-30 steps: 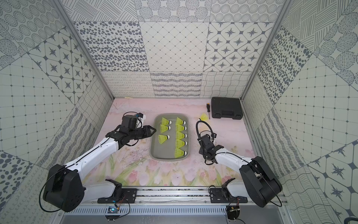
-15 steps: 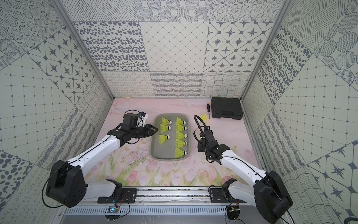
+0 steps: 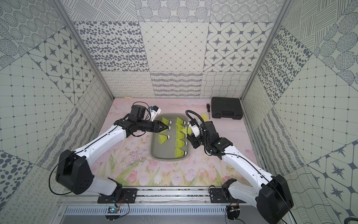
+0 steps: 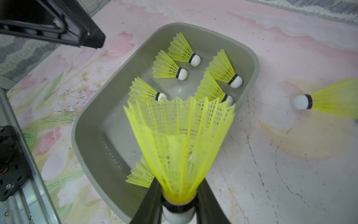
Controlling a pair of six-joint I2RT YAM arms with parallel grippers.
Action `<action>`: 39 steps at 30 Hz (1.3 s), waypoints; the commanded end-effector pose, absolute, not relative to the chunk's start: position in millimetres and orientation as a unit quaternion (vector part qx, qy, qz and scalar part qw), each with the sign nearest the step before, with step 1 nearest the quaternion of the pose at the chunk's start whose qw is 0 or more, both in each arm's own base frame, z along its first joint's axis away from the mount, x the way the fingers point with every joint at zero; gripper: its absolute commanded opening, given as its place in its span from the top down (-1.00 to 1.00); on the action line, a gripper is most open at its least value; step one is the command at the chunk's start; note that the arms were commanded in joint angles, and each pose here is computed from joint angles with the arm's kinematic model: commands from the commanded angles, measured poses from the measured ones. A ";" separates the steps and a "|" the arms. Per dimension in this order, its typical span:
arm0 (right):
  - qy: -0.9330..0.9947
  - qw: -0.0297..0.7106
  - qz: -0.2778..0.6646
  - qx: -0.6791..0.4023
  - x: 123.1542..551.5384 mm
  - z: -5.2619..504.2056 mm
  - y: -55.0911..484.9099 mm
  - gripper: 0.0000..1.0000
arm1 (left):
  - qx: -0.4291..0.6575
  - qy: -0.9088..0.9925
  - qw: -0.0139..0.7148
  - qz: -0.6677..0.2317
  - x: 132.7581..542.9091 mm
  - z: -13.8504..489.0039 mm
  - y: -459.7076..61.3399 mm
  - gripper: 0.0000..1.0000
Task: Put the shuttlecocks into the storage box
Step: Place the shuttlecock in the storage box.
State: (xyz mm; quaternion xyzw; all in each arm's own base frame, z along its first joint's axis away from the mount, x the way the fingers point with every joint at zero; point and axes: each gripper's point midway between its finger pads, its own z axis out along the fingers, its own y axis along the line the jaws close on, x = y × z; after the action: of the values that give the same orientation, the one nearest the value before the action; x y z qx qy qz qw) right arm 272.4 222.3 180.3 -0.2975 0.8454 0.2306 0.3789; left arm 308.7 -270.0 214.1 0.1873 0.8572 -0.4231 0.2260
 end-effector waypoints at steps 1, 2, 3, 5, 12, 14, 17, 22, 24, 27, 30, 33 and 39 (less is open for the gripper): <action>0.818 0.363 0.272 -0.355 260.0 189.7 246.1 0.59 | 0.282 0.819 0.183 -0.465 274.9 227.0 -288.2 0.15; 0.816 0.358 0.277 -0.360 259.4 189.7 249.8 0.58 | 0.289 0.816 0.182 -0.467 273.1 229.0 -289.6 0.15; 0.814 0.354 0.282 -0.364 258.8 190.1 254.0 0.58 | 0.296 0.812 0.181 -0.469 271.6 230.6 -291.2 0.13; 0.812 0.347 0.288 -0.371 257.6 189.4 260.2 0.58 | 0.306 0.807 0.183 -0.470 269.9 233.2 -291.7 0.12; 0.806 0.320 0.308 -0.392 251.9 183.8 278.4 0.57 | 0.338 0.783 0.184 -0.488 258.2 242.0 -296.0 0.03; 0.804 0.314 0.313 -0.396 249.7 183.3 281.6 0.57 | 0.345 0.776 0.179 -0.496 254.4 243.1 -297.5 0.03; 0.803 0.305 0.318 -0.401 246.8 181.9 285.8 0.57 | 0.354 0.767 0.169 -0.507 249.5 244.8 -300.1 0.03; 0.798 0.294 0.327 -0.411 242.2 181.1 291.1 0.57 | 0.366 0.763 0.149 -0.512 244.1 242.5 -304.3 0.05; 0.798 0.290 0.330 -0.412 241.0 179.1 291.8 0.57 | 0.366 0.763 0.138 -0.515 242.9 239.8 -305.4 0.07; 0.799 0.284 0.334 -0.412 239.6 176.8 293.3 0.56 | 0.365 0.763 0.121 -0.519 241.0 235.3 -306.8 0.11; 0.800 0.281 0.335 -0.411 239.4 175.7 293.6 0.56 | 0.362 0.764 0.107 -0.523 238.9 230.8 -307.7 0.15; 0.801 0.279 0.333 -0.411 239.1 174.5 293.5 0.55 | 0.363 0.763 0.099 -0.526 236.3 229.1 -309.2 0.18; 0.803 0.282 0.329 -0.409 241.6 175.1 293.2 0.54 | 0.359 0.767 0.088 -0.525 234.8 223.5 -309.8 0.27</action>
State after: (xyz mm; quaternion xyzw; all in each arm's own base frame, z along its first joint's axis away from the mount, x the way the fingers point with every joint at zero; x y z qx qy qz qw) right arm 236.9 285.8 163.5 -0.4001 0.8143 0.3245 0.2675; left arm 246.8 -308.5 218.3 0.3465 0.7838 -0.5041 0.1071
